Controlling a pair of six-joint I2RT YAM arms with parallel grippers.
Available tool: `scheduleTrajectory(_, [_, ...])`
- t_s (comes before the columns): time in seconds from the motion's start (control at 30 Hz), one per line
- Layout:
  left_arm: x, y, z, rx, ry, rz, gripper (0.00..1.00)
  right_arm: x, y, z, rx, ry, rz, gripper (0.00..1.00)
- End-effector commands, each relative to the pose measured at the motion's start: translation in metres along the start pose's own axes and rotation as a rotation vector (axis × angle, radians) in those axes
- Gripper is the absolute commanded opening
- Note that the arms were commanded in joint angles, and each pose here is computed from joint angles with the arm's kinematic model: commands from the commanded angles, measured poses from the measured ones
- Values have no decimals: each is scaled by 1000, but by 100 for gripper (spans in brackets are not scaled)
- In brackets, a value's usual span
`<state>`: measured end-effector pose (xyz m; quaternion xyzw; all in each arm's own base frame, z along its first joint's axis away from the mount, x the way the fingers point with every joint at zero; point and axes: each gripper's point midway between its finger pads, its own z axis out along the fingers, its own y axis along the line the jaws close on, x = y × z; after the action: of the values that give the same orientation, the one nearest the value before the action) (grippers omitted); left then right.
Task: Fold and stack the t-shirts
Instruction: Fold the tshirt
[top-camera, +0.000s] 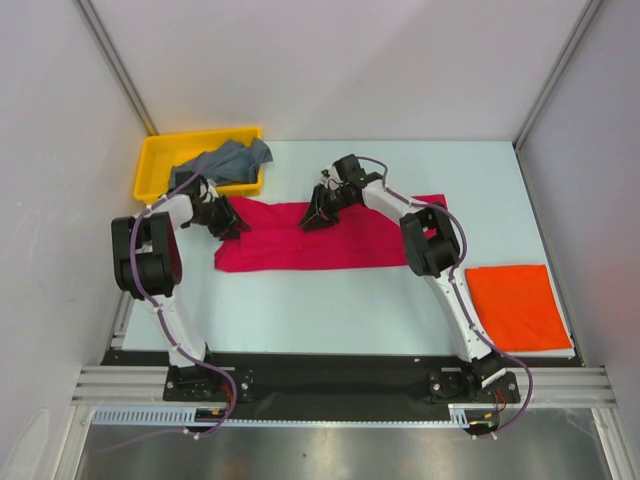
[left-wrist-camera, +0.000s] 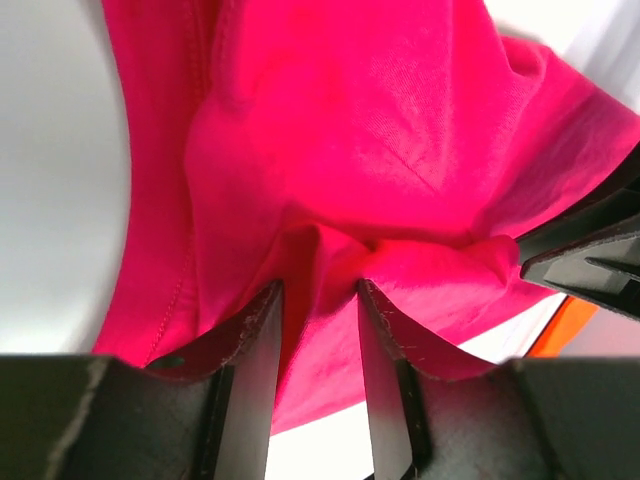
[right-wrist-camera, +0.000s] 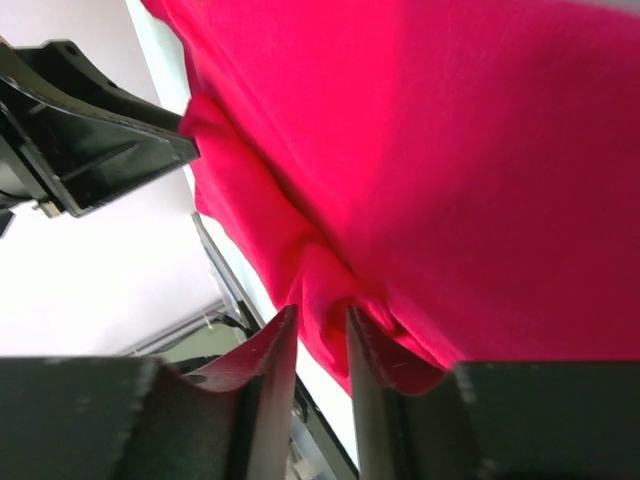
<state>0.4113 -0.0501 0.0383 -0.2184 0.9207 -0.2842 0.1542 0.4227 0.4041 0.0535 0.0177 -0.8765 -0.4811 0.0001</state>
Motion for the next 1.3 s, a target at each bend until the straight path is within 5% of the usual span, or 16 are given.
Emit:
scheduleTrajectory(0.0, [-20,-19,-2,58,-44,22,40,-7,7,1,-59,-2,13,30])
scheduleTrajectory(0.27, [-20,-20,-1,67,-50,14,38,-6,13,10,-96,6,38,29])
scheduleTrajectory(0.6, [-21,-13,6,52,-61,15,17,-26,-9,6,-60,-78,62,0])
scheduleTrajectory(0.7, [-24,-6,9,19,-78,18,0,-33,-16,3,-38,-117,55,0])
scheduleTrajectory(0.93, [-17,13,13,-53,-84,10,0,-34,-33,4,-6,-122,56,0])
scheduleTrajectory(1.0, [-14,17,13,-68,-79,4,5,-35,-35,4,3,-120,49,0])
scheduleTrajectory(1.13, [-20,13,-4,-102,-135,32,42,-37,-34,-7,27,-125,6,4])
scheduleTrajectory(1.27, [-29,-13,-32,-75,-188,92,47,-35,-27,-33,141,-136,-82,18])
